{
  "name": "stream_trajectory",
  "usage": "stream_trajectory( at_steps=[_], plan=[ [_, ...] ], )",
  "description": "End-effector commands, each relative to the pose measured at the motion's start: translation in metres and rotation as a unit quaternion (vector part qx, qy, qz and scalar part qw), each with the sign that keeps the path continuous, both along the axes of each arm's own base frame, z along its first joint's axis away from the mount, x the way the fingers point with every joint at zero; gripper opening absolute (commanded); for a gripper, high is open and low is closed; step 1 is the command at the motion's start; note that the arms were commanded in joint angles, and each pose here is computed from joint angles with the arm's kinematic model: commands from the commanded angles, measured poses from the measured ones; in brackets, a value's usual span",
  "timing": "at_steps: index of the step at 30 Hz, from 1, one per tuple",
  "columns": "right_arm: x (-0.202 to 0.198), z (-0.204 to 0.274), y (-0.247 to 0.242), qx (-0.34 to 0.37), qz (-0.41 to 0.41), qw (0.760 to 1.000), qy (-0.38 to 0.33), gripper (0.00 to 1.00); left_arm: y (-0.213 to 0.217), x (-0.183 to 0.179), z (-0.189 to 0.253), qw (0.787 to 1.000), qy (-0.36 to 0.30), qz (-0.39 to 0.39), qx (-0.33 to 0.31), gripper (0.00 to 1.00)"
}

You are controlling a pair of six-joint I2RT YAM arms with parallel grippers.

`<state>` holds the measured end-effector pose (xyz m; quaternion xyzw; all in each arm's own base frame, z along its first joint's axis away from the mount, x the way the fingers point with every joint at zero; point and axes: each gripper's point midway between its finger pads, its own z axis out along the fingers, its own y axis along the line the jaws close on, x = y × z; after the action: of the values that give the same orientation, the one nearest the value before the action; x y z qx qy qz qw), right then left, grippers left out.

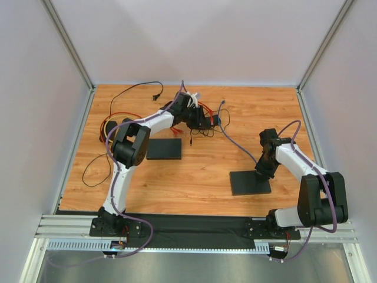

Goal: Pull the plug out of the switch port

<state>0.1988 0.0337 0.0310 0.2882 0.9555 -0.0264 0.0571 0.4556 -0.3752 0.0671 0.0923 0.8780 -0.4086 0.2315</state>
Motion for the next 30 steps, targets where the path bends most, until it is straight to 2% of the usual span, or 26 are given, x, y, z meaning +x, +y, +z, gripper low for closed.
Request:
stream_trajectory(
  at_steps=[1,6,8,9,10,15,17,18,22,26,30],
  plan=[
    [-0.008,-0.025,-0.007,-0.022,0.002,1.000,0.019,0.23,-0.005,0.001,0.068,0.997,-0.063,0.009,-0.050,0.43],
    [-0.006,-0.016,-0.009,-0.026,0.000,1.000,0.006,0.23,-0.013,-0.020,0.086,0.993,-0.090,0.015,-0.081,0.43],
    [-0.006,-0.014,-0.009,-0.028,-0.002,1.000,0.006,0.23,-0.030,-0.044,0.087,0.990,-0.095,0.000,-0.100,0.43],
    [-0.006,-0.014,-0.010,-0.029,-0.005,1.000,0.008,0.23,-0.031,-0.056,0.074,0.992,-0.086,-0.003,-0.097,0.43],
    [-0.007,-0.013,-0.011,-0.030,-0.009,0.999,0.009,0.23,-0.043,-0.064,0.082,0.988,-0.101,-0.014,-0.116,0.43],
    [-0.005,-0.006,-0.017,-0.019,-0.043,0.999,-0.006,0.23,-0.100,-0.116,0.073,0.983,-0.081,-0.072,-0.146,0.43],
    [-0.005,-0.003,-0.021,-0.022,-0.054,0.998,-0.011,0.23,-0.118,-0.129,0.056,0.983,-0.047,-0.091,-0.151,0.43],
    [-0.005,0.000,-0.026,-0.023,-0.063,0.998,-0.017,0.23,-0.132,-0.137,0.064,0.978,-0.045,-0.112,-0.169,0.42],
    [-0.005,0.005,-0.033,-0.007,-0.084,0.996,-0.021,0.23,-0.154,-0.156,0.047,0.973,-0.005,-0.122,-0.194,0.42],
    [-0.006,0.003,-0.031,0.001,-0.085,0.996,-0.016,0.23,-0.169,-0.175,0.026,0.975,0.024,-0.122,-0.182,0.42],
    [-0.008,-0.005,-0.026,0.013,-0.085,0.996,-0.008,0.23,-0.190,-0.186,0.016,0.978,0.025,-0.139,-0.153,0.43]
  ],
)
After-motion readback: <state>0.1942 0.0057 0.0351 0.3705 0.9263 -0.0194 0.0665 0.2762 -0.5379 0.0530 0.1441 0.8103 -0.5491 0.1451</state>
